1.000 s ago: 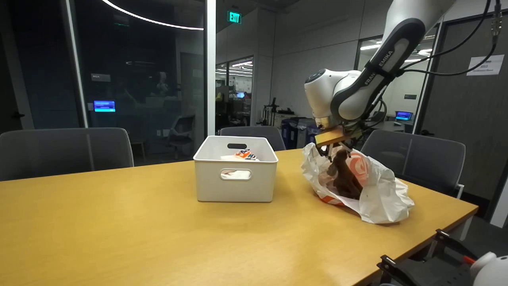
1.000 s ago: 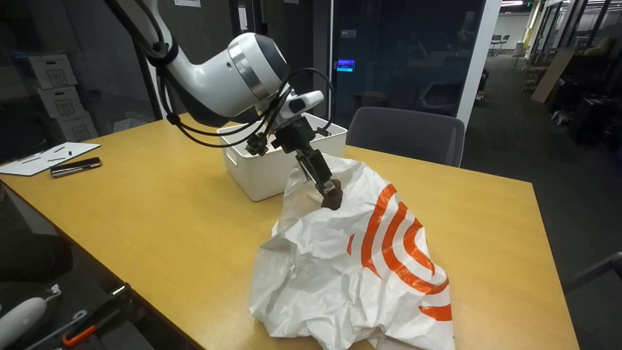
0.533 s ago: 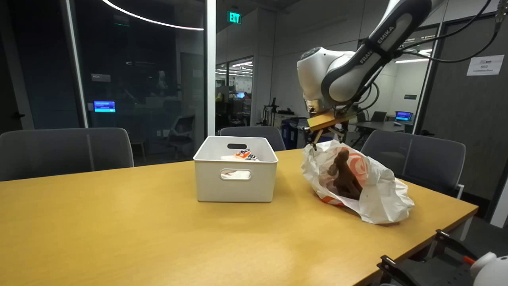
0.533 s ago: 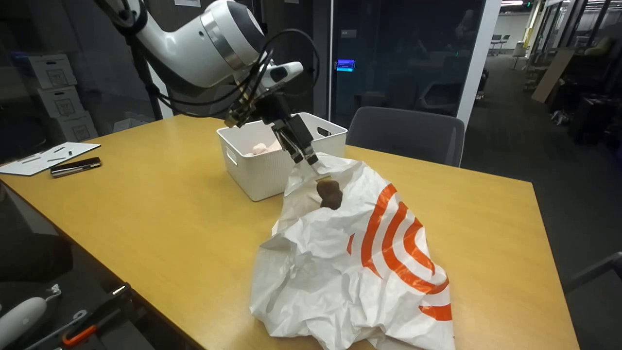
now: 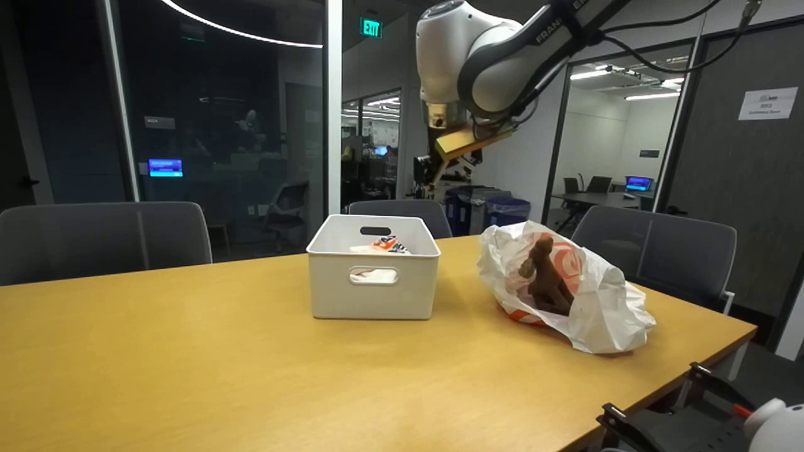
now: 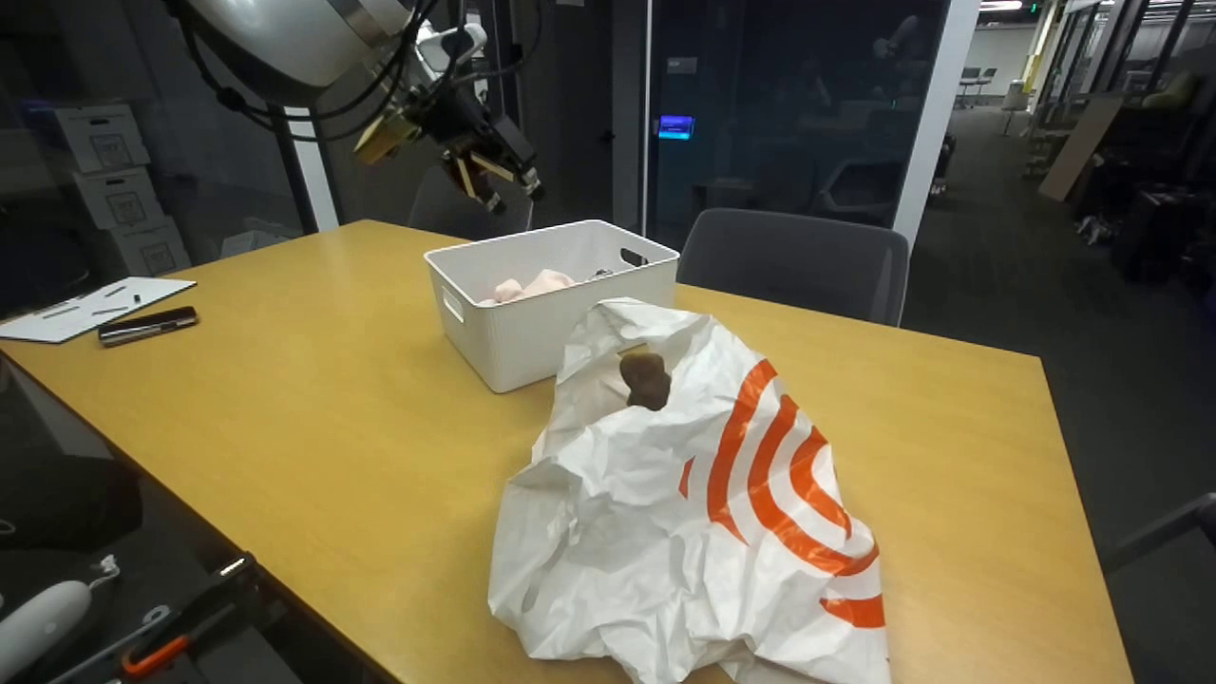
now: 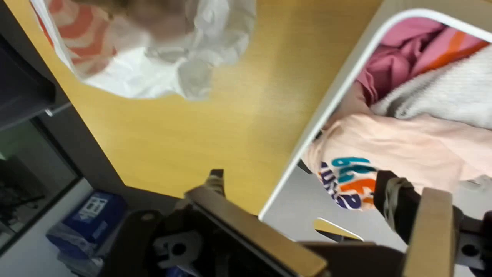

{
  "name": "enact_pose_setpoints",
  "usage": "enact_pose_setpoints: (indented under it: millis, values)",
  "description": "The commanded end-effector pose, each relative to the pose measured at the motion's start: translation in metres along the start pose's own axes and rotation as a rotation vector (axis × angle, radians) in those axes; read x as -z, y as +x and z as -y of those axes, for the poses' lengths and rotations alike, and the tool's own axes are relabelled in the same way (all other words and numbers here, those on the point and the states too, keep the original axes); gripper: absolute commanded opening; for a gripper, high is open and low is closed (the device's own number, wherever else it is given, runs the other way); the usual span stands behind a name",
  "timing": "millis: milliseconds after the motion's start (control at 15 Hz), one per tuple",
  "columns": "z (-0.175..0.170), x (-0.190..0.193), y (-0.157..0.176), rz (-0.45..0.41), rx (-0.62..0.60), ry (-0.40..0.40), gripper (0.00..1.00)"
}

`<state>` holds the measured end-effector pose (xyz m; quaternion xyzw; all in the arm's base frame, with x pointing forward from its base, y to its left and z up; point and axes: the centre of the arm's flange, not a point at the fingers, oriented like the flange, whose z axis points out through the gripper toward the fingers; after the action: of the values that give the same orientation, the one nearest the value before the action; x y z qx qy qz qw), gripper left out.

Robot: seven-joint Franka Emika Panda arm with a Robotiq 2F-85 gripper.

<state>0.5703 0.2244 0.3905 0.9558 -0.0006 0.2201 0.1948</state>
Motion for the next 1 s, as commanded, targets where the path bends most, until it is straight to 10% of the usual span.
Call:
enact_pose_setpoints:
  millis: [0,67,933]
  values:
    - [0.034,0.02,0.061,-0.079,0.106,0.08,1.0]
    - [0.02,0.016,0.022,-0.046,0.064,0.038,1.0]
    - [0.021,-0.029,0.105,-0.07,0.135,0.093,1.0]
